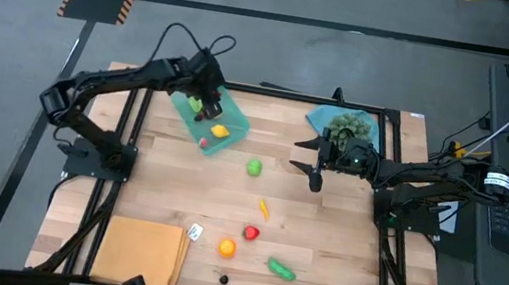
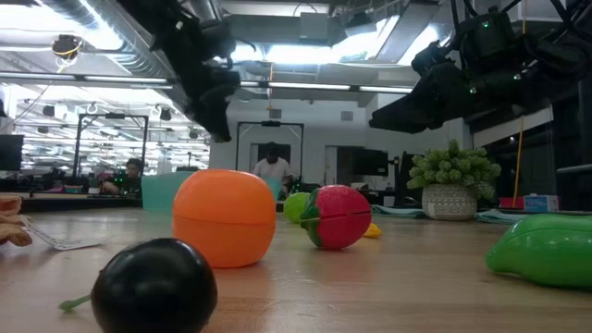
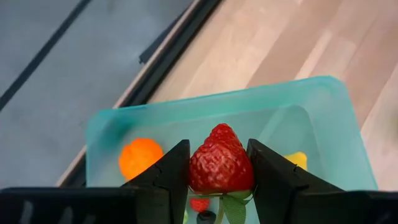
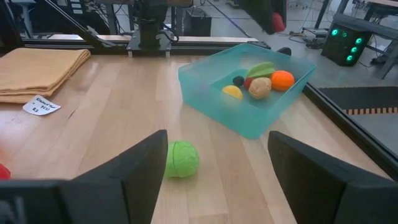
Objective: Pick and placing Produce into tupperware
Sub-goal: Put the top red strawberry into the blue bin
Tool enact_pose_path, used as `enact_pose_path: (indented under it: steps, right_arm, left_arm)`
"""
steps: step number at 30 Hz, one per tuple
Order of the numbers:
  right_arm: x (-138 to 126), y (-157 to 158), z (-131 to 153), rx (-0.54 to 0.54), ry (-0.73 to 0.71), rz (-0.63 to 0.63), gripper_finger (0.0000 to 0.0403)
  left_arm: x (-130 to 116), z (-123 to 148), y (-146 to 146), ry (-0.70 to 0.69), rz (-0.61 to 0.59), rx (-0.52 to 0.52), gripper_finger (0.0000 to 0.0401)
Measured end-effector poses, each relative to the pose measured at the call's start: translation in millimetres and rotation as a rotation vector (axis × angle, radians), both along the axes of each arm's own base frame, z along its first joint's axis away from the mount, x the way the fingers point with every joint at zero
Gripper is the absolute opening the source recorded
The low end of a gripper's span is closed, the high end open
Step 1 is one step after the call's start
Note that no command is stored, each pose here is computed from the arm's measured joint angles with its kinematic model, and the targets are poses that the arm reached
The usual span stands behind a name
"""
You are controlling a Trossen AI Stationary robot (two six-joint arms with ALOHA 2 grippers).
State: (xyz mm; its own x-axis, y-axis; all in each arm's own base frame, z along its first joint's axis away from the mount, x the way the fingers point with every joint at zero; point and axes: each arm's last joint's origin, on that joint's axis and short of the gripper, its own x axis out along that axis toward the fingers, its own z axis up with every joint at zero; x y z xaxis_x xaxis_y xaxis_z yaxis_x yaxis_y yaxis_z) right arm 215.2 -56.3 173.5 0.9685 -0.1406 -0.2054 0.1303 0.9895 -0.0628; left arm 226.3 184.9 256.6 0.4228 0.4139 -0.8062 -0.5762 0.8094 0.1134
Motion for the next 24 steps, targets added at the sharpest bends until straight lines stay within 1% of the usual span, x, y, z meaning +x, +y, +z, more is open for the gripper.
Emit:
enact_pose_path:
  steps: [7,14,20,24]
  right_arm:
    - [0.0,0.0,-0.1,0.000,0.001,0.000,0.0280]
    - [0.0,0.1,-0.1,-0.016,0.003,0.003,0.0280]
    - [0.0,-0.1,-0.1,-0.016,0.004,0.000,0.0280]
    - [-0.1,-0.1,0.0,-0.016,0.003,0.000,0.0280]
  left_arm:
    - [10.1,-19.4,7.3,0.066,-0.030,-0.029,0.0128]
    - [31.1,-45.8,8.5,0.105,-0.084,-0.045,0.0128]
    - [45.6,-72.8,7.4,0.156,-0.113,-0.083,0.0128]
    - [52.2,-82.4,6.5,0.162,-0.127,-0.086,0.0129]
